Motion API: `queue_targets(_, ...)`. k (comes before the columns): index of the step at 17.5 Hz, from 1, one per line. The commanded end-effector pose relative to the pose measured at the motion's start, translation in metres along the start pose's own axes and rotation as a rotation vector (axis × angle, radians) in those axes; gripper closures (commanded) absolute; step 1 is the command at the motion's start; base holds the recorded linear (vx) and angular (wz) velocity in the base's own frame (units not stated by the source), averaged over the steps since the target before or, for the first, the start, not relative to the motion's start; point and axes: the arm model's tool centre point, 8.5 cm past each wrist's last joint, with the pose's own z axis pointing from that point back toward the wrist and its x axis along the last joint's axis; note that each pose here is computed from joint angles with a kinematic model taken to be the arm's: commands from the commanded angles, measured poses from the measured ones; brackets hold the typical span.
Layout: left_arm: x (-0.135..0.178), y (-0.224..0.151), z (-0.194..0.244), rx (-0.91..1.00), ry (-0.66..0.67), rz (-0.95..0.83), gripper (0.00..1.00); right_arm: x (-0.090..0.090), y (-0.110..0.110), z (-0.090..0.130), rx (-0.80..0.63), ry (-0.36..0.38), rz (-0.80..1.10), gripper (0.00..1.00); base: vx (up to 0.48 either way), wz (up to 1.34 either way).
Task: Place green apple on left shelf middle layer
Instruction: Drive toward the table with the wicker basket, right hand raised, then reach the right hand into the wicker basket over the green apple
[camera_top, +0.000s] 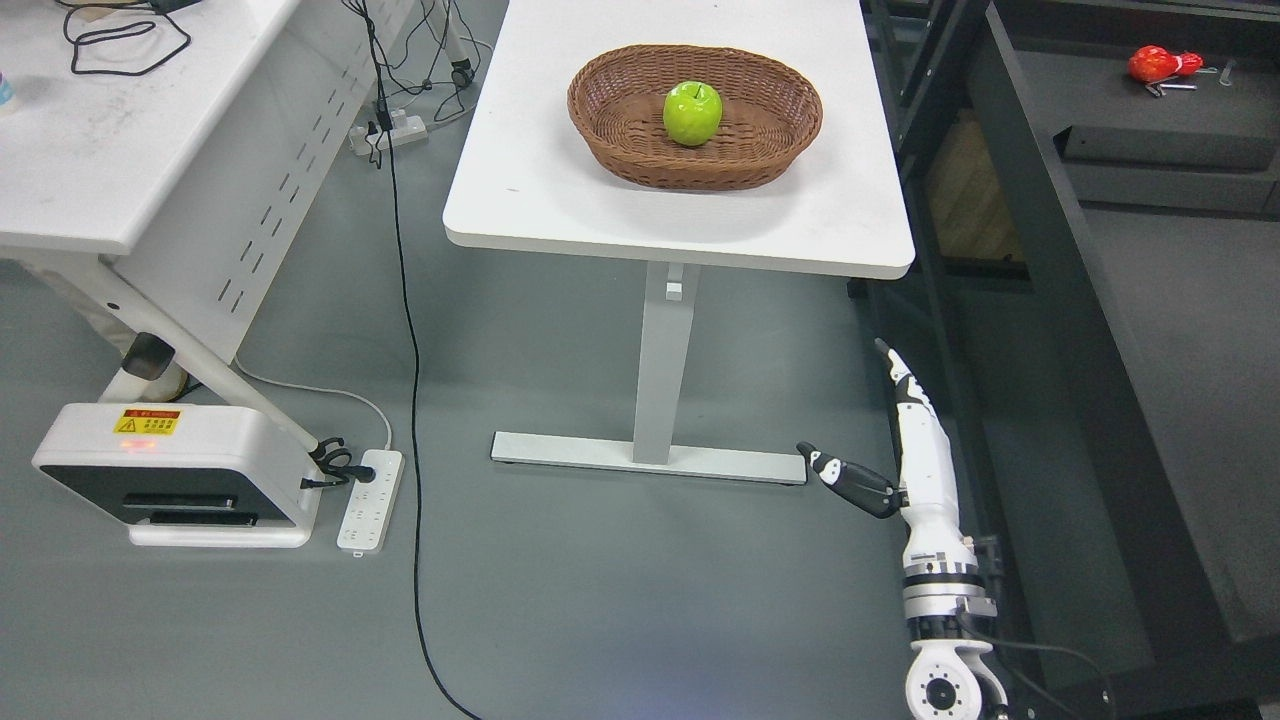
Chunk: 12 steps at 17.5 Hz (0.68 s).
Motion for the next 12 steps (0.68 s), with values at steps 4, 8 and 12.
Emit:
queue_targets(4, 0.001, 0.011, 0.001, 0.017, -0.002, -0.002, 0.00, 0.011, -0.011, -0.006, -0.013, -0.128, 0.089, 0.00, 0.152, 0.02)
queue_targets(8, 0.001, 0.011, 0.001, 0.017, -0.002, -0.002, 0.00, 0.031, -0.020, -0.032, 0.006, -0.219, 0.050, 0.00, 0.209, 0.08)
queue_targets(12, 0.001, 0.011, 0.001, 0.017, -0.002, -0.002, 0.00, 0.050, -0.035, -0.057, -0.041, -0.269, 0.052, 0.00, 0.262, 0.11)
